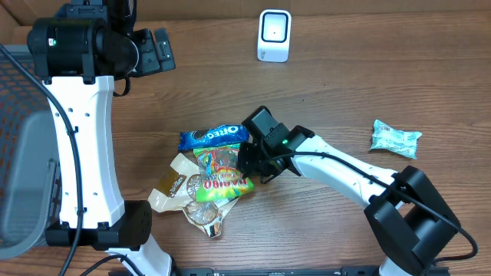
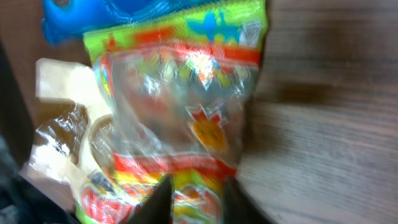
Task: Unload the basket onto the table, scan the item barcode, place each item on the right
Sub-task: 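Grasp the Haribo bag with the right gripper and lift it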
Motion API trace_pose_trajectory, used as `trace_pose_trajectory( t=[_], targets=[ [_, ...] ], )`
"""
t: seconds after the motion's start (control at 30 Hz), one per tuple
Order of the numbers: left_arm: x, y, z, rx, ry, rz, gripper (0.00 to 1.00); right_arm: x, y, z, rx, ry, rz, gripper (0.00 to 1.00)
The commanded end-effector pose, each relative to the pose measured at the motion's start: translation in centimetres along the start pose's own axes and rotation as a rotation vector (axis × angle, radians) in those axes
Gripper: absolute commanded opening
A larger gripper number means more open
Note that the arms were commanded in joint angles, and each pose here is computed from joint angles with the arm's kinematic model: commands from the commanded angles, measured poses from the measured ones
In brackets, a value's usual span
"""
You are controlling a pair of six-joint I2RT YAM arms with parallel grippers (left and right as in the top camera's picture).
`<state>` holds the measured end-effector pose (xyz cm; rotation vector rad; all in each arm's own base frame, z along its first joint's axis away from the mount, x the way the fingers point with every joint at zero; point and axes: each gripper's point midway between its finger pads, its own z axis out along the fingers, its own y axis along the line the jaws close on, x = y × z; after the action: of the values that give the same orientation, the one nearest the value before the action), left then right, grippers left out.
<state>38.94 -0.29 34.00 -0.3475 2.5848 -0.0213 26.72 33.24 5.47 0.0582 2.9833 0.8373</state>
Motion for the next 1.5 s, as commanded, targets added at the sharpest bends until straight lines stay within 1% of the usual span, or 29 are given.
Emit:
trace_pose_trajectory(
  t=[0.0,0.03,0.07,0.13,0.37,0.43,0.47,0.5,0.57,0.63,0.67,0.8,0.93,1.1,1.2,1.3,1.33,1.37,1.4,1.47],
  targets=[
    [-0.1,-0.1,0.0,-0.007,-0.007,-0.01,1.0,-0.2,0.2,-0.5,-0.001,-0.044,0.029,0.58],
    [-0.1,-0.1,0.0,-0.007,-0.007,-0.01,1.0,0.0,0.1,-0.1,0.003,-0.037,0.038,0.64],
    [-0.1,-0.1,0.0,-0.007,-0.007,-0.01,1.0,0.2,0.0,0.2,0.008,-0.03,0.045,0.69],
    [-0.1,-0.1,0.0,-0.007,-0.007,-0.01,1.0,0.7,0.0,1.3,0.011,-0.01,0.041,0.73],
    [-0.1,-0.1,0.0,-0.007,-0.007,-0.01,1.0,1.5,0.5,4.7,-0.03,0.047,0.019,0.76],
    [-0.1,-0.1,0.0,-0.007,-0.007,-0.01,1.0,1.5,0.1,5.2,-0.022,0.051,0.04,0.7],
    [-0.1,-0.1,0.0,-0.007,-0.007,-0.01,1.0,1.5,0.0,5.3,-0.019,0.054,0.042,0.64],
    [-0.1,-0.1,0.0,-0.007,-0.007,-0.01,1.0,1.6,-0.1,5.4,-0.014,0.057,0.044,0.51],
    [-0.1,-0.1,0.0,-0.007,-0.007,-0.01,1.0,1.8,-0.4,5.4,-0.005,0.066,0.049,0.21],
    [-0.1,-0.1,0.0,-0.007,-0.007,-0.01,1.0,1.8,-0.5,5.1,-0.009,0.079,0.059,0.05],
    [-0.1,-0.1,0.0,-0.007,-0.007,-0.01,1.0,1.8,-0.5,4.9,-0.012,0.086,0.066,0.04],
    [-0.1,-0.1,0.0,-0.007,-0.007,-0.01,1.0,1.4,-0.5,3.5,-0.027,0.098,0.068,0.04],
    [-0.1,-0.1,0.0,-0.007,-0.007,-0.01,1.0,0.6,-0.3,0.6,-0.042,0.066,-0.014,0.04],
    [-0.1,-0.1,0.0,-0.007,-0.007,-0.01,1.0,-0.7,0.5,-3.9,-0.069,-0.025,-0.154,0.04],
    [-0.1,-0.1,0.0,-0.007,-0.007,-0.01,0.99,-2.1,-0.9,-6.1,0.044,-0.147,-0.175,0.04],
    [-0.1,-0.1,0.0,-0.007,-0.007,-0.01,1.0,-4.2,-4.6,-9.0,0.272,-0.315,-0.156,0.04],
    [-0.1,-0.1,0.0,-0.007,-0.007,-0.01,1.0,-5.4,-6.8,-10.6,0.412,-0.407,-0.148,0.04],
    [-0.1,-0.1,0.0,-0.007,-0.007,-0.01,1.0,-6.1,-7.9,-11.4,0.49,-0.456,-0.144,0.04],
    [-0.1,-0.1,0.0,-0.007,-0.007,-0.01,1.0,-7.2,-9.7,-13.2,0.622,-0.543,-0.142,0.04],
    [-0.1,-0.1,0.0,-0.007,-0.007,-0.01,1.0,-8.9,-11.6,-16.4,0.816,-0.697,-0.141,0.04]
  ],
)
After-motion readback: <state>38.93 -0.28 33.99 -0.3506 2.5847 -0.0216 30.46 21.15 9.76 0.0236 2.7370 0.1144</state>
